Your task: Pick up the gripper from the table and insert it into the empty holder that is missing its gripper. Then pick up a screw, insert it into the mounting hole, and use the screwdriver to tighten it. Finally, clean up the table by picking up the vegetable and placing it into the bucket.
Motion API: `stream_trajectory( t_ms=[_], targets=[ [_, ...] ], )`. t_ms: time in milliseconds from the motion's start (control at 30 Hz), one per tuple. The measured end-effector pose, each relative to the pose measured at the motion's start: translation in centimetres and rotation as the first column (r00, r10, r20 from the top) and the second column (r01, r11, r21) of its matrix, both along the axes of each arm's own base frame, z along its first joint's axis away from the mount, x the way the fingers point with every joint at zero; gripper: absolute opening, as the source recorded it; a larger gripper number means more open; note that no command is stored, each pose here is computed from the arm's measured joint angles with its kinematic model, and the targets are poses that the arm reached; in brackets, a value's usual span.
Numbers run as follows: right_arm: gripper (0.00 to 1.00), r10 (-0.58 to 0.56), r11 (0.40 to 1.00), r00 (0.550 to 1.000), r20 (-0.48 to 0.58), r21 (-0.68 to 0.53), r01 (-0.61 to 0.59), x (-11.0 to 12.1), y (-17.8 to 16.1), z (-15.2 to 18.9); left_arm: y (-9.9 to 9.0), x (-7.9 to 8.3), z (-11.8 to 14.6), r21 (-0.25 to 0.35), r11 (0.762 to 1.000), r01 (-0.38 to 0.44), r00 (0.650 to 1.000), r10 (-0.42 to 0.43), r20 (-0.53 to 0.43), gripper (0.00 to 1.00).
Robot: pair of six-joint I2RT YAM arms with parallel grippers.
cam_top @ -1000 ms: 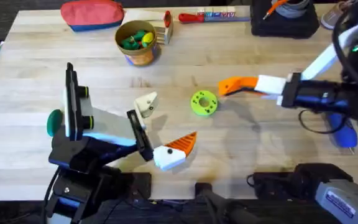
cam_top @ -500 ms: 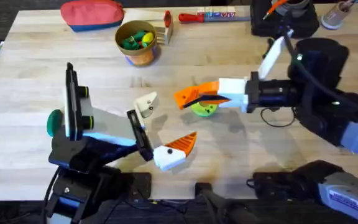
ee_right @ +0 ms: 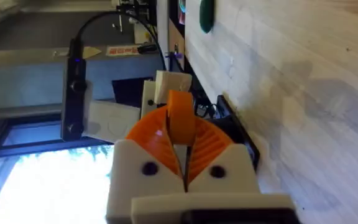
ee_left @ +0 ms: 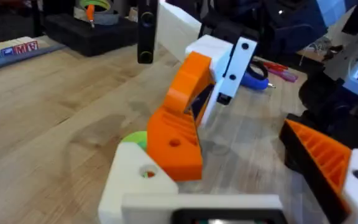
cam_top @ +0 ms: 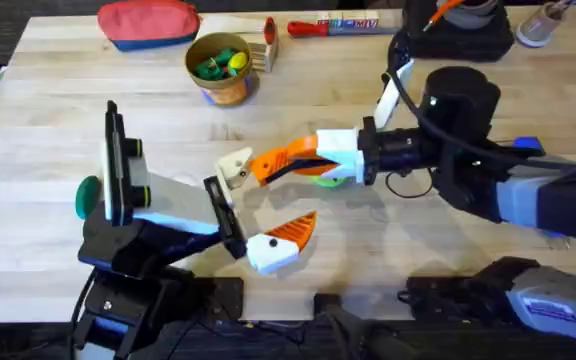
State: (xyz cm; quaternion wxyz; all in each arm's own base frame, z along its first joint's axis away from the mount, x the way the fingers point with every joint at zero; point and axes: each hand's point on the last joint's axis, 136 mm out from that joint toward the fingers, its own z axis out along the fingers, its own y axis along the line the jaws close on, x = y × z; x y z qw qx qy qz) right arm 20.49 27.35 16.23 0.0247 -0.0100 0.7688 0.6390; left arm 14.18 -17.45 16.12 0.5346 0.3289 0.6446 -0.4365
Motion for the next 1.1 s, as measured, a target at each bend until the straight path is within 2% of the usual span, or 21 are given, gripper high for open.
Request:
stream_trajectory(
  t_ms=[333,500,667,867,1100],
  targets=[
    [0.003,0.001,1.0,0.999,-0.044,0.007,0.0,-0.1,0.3,0.0,0.1,0.1,0.0,0.0,1.0,-0.004,1.0,0.004,0.0,0.988],
    [0.003,-0.002,0.999,1.0,-0.019,0.036,0.003,0.2,0.5,0.9,0.0,0.1,0.0,0.0,1.0,-0.003,1.0,0.003,0.001,0.988],
    [0.003,-0.017,0.999,0.999,-0.037,0.031,0.018,0.3,0.6,0.8,0.1,0.1,0.0,0.0,1.0,-0.004,1.0,0.004,0.001,0.987],
    [0.003,-0.068,0.998,0.997,-0.034,-0.006,0.068,0.5,1.9,-0.3,0.1,0.1,0.0,-0.001,1.0,-0.004,1.0,0.004,-0.003,0.988],
    [0.003,-0.156,0.986,0.987,0.027,-0.048,0.157,-0.1,4.5,-0.9,0.3,0.5,0.0,-0.006,1.0,-0.031,0.999,0.031,-0.017,0.987]
  ],
)
